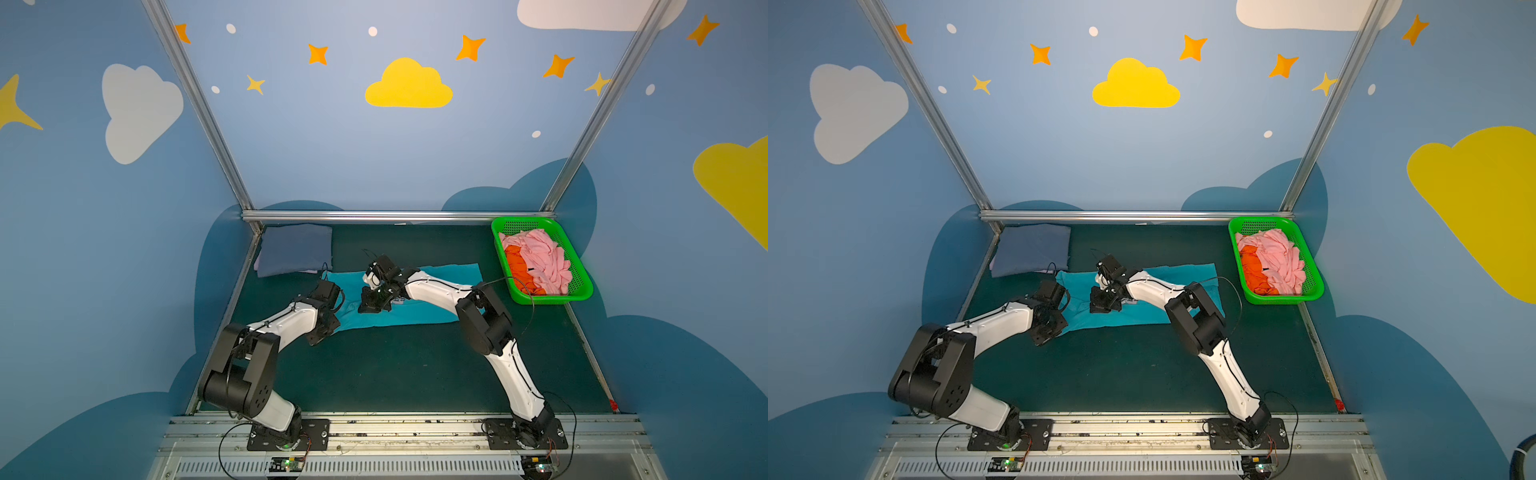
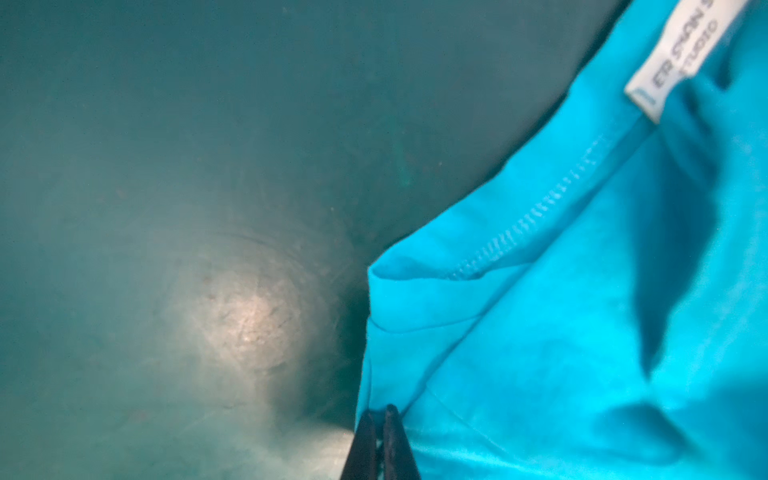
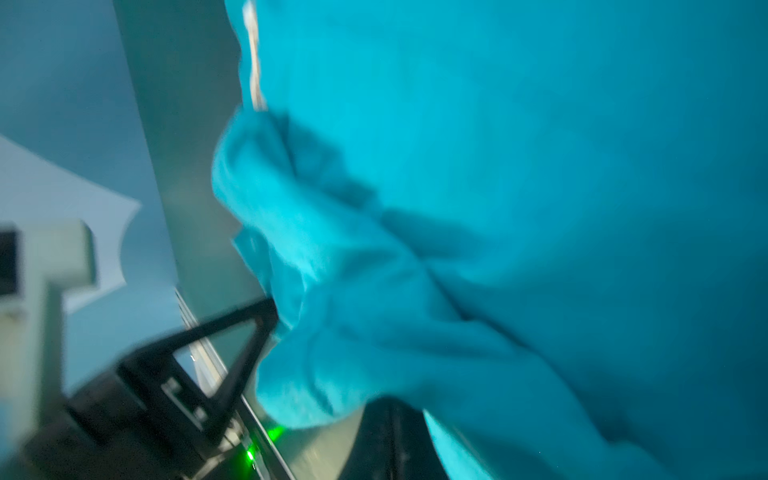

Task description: Fold and stack the t-shirts

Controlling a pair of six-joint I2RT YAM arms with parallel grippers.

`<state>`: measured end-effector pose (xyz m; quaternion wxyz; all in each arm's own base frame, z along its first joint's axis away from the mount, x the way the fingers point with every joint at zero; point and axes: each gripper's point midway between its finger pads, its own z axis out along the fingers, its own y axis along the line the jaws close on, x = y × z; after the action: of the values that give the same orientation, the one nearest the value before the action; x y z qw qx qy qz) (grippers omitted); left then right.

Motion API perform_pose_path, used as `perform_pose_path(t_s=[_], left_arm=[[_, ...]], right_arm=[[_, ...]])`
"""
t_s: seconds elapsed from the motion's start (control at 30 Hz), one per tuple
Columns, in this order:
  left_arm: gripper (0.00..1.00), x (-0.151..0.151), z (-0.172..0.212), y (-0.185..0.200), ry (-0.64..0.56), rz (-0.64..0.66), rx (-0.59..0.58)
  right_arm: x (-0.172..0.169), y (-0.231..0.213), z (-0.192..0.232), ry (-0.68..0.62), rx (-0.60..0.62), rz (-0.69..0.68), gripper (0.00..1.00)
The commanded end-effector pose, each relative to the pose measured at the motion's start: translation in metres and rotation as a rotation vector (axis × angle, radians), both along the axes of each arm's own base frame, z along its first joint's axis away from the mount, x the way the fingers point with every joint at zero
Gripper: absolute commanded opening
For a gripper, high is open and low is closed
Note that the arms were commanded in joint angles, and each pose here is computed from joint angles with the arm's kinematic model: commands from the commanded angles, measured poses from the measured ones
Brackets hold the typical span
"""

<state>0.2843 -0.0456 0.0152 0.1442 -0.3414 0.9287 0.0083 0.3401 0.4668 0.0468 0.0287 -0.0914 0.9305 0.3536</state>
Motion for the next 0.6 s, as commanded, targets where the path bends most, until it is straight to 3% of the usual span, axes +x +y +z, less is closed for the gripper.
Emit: perform_pose_path(t_s=[0.0, 0.1, 0.2, 0.37, 0.57], left_arm=[[0.08, -0.018, -0.016, 0.006, 0.075, -0.007, 0.011], [0.08, -0.021, -0.013, 0.009, 0.071, -0.005, 0.020], [0.08, -0.023, -0.009, 0.013, 0.068, 0.000, 0.028], [0.08, -0.019, 0.009, 0.015, 0.044, 0.001, 0.036], [0.10, 0.006, 0.055, 0.007, -0.062, -0.041, 0.043]], right_arm=[[0.063, -0.035, 0.005, -0.008, -0.031, -0.195, 0.00], [0.095, -0.061, 0.014, 0.012, -0.003, -0.301, 0.00], [0.107, -0.076, 0.032, -0.005, 0.019, -0.326, 0.00], [0.090, -0.094, 0.057, -0.087, -0.035, -0.259, 0.00], [0.052, -0.161, 0.053, -0.183, -0.278, -0.213, 0.00]])
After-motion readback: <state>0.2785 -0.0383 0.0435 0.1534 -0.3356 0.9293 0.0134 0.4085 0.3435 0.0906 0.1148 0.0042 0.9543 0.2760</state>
